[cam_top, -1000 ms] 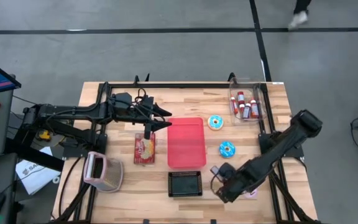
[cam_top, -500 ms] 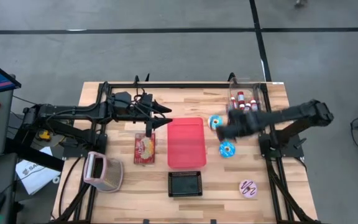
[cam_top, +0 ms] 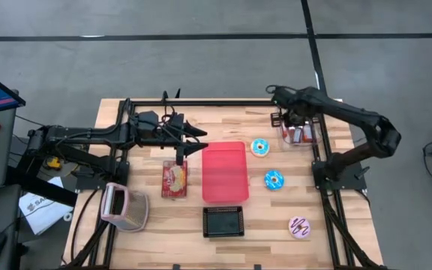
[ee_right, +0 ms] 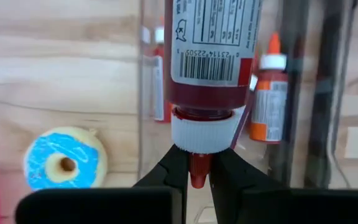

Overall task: Pick & Place Food Item
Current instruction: Put the red food coloring bottle into the transparent bin

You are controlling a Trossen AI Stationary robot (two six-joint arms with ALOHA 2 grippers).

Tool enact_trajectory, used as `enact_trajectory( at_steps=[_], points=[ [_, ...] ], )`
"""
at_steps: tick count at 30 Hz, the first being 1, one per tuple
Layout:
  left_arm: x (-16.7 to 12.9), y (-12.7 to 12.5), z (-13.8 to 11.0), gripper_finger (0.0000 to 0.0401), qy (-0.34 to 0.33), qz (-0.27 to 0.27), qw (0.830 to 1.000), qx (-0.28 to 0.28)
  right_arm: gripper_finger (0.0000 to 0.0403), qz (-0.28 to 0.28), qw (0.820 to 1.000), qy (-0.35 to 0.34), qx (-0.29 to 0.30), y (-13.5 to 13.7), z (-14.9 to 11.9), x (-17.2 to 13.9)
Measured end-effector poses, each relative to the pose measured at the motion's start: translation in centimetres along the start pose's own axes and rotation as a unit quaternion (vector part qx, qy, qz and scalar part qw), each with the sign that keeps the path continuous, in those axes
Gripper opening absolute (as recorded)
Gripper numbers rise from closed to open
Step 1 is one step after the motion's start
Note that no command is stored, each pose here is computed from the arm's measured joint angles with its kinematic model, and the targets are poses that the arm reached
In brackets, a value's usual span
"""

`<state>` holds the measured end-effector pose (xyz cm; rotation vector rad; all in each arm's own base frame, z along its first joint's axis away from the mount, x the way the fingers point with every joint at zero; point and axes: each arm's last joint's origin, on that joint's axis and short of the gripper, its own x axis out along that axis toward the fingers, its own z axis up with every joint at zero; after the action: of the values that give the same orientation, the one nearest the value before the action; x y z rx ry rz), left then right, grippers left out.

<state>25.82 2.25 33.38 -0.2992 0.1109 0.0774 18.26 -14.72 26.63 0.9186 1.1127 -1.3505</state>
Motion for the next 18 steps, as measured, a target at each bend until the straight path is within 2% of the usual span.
enact_trajectory(
  at_steps=[4,9,11,18],
  points=[
    [0.0,0.0,0.0,0.0232,0.0,0.0,1.0,-0.001,0.0032,0.004,0.999,0.043,0.016,-1.7,0.9,2.2],
    [0.0,0.0,0.0,0.0232,0.001,0.0,1.0,-0.002,0.0033,0.012,0.994,0.096,0.042,-3.3,0.7,5.0],
    [0.0,0.0,0.0,0.0232,0.001,0.0,1.0,-0.002,0.0038,0.023,0.993,0.112,0.035,-3.6,0.4,5.9],
    [0.0,0.2,-0.4,0.0232,0.017,0.019,1.0,-0.002,0.0099,0.056,0.993,0.106,0.002,-3.2,0.2,6.7]
  ],
)
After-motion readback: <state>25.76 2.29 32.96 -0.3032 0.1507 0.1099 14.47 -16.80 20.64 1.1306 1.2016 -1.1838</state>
